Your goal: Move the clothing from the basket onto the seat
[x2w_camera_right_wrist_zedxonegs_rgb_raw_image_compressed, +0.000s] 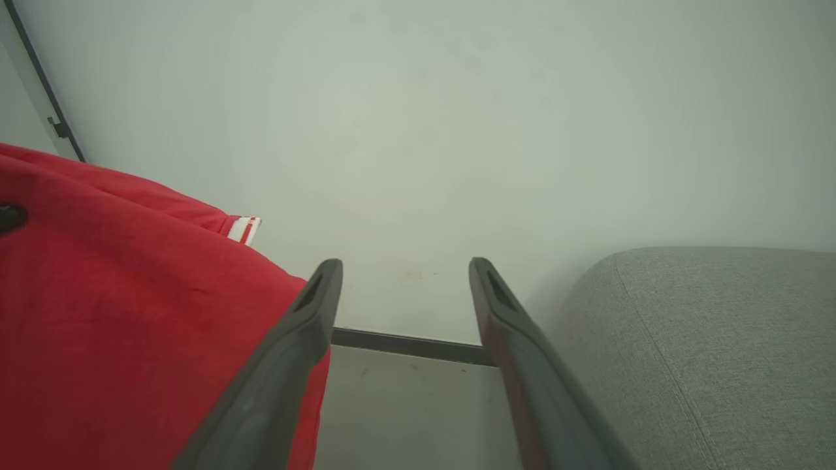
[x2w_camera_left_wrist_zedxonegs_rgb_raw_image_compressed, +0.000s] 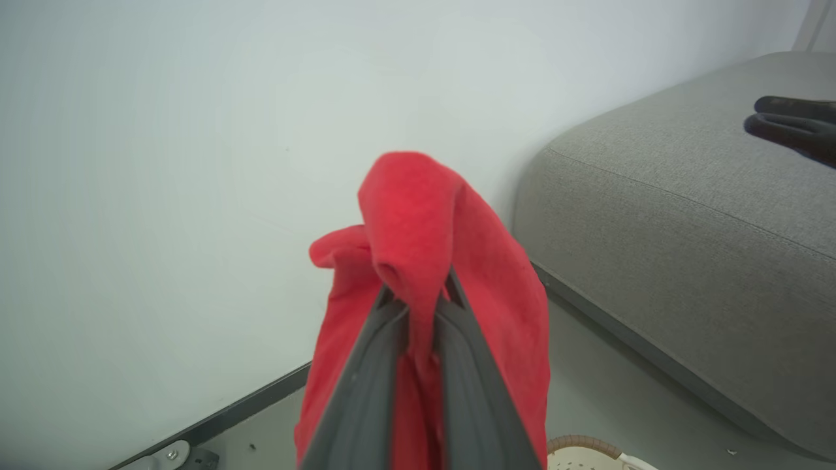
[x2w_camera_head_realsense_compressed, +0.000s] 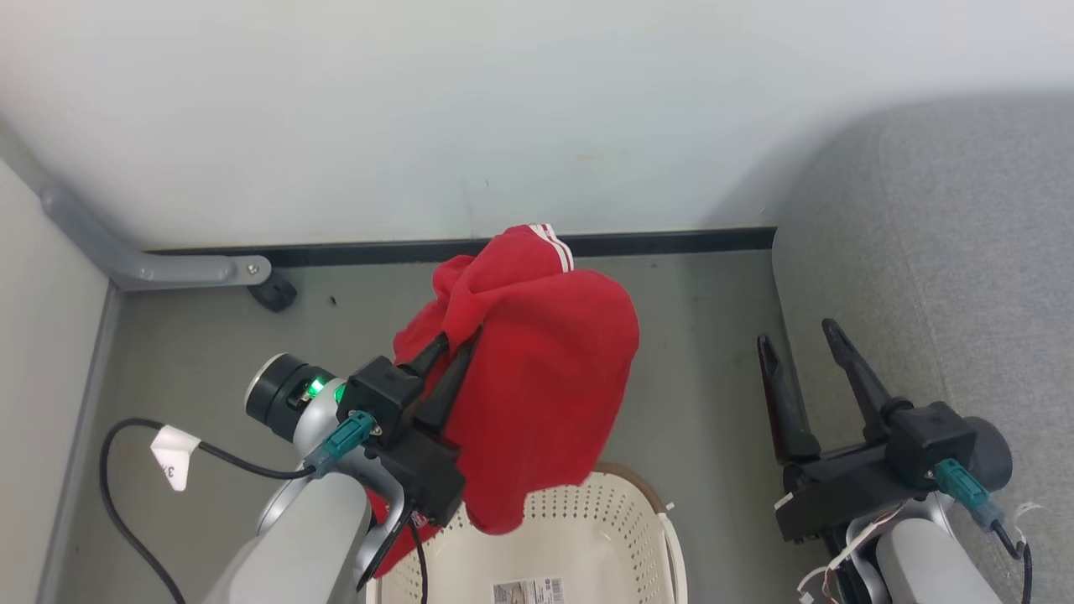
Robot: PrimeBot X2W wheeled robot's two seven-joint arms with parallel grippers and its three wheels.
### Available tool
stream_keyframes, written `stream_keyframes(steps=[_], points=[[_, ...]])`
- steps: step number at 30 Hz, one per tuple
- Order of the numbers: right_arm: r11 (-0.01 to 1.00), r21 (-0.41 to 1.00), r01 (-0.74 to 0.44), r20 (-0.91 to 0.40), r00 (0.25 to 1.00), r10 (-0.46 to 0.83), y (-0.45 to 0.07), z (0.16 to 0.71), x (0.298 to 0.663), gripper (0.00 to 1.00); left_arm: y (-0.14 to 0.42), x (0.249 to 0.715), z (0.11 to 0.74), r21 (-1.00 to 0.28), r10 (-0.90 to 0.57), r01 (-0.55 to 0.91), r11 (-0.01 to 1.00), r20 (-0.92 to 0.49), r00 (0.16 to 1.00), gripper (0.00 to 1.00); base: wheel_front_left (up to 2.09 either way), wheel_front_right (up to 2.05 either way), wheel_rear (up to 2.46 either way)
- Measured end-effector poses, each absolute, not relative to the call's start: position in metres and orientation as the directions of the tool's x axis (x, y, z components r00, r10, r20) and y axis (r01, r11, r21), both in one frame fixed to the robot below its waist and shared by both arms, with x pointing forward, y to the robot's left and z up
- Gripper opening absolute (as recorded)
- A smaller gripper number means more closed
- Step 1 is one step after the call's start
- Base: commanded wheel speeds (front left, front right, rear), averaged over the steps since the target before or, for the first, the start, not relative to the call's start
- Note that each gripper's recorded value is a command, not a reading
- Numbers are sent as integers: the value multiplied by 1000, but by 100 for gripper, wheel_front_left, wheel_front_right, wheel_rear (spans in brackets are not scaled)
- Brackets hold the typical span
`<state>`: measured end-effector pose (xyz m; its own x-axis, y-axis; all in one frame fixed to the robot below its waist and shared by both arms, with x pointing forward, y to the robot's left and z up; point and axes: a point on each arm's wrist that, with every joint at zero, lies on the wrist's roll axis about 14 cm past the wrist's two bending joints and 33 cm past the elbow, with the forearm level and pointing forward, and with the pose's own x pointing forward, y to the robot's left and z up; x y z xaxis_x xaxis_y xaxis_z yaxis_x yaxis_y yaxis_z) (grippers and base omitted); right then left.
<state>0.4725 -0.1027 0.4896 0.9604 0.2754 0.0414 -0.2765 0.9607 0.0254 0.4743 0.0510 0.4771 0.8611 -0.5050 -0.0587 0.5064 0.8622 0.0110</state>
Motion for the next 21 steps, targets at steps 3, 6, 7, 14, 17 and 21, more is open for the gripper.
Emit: stream_keyframes(steps=[3,6,7,14,17,21], points=[[958,27,-287,57,957,285,-100,500,457,100,47,464,503,31,-521,521,853,-2,853,0,0,0,0],[959,29,-283,73,957,280,-102,508,447,100,42,453,517,24,-536,535,845,30,844,0,0,0,0],[958,29,-284,77,957,281,-102,510,444,100,41,450,521,26,-540,539,842,37,841,0,0,0,0],[955,16,-296,108,950,292,-103,524,429,100,28,437,554,65,-584,581,811,95,806,0,0,0,0],[954,10,-300,110,949,297,-104,526,427,100,21,434,560,71,-604,600,797,105,790,0,0,0,0],[952,-2,-307,108,946,305,-107,526,428,100,17,433,566,63,-618,615,786,112,778,0,0,0,0]])
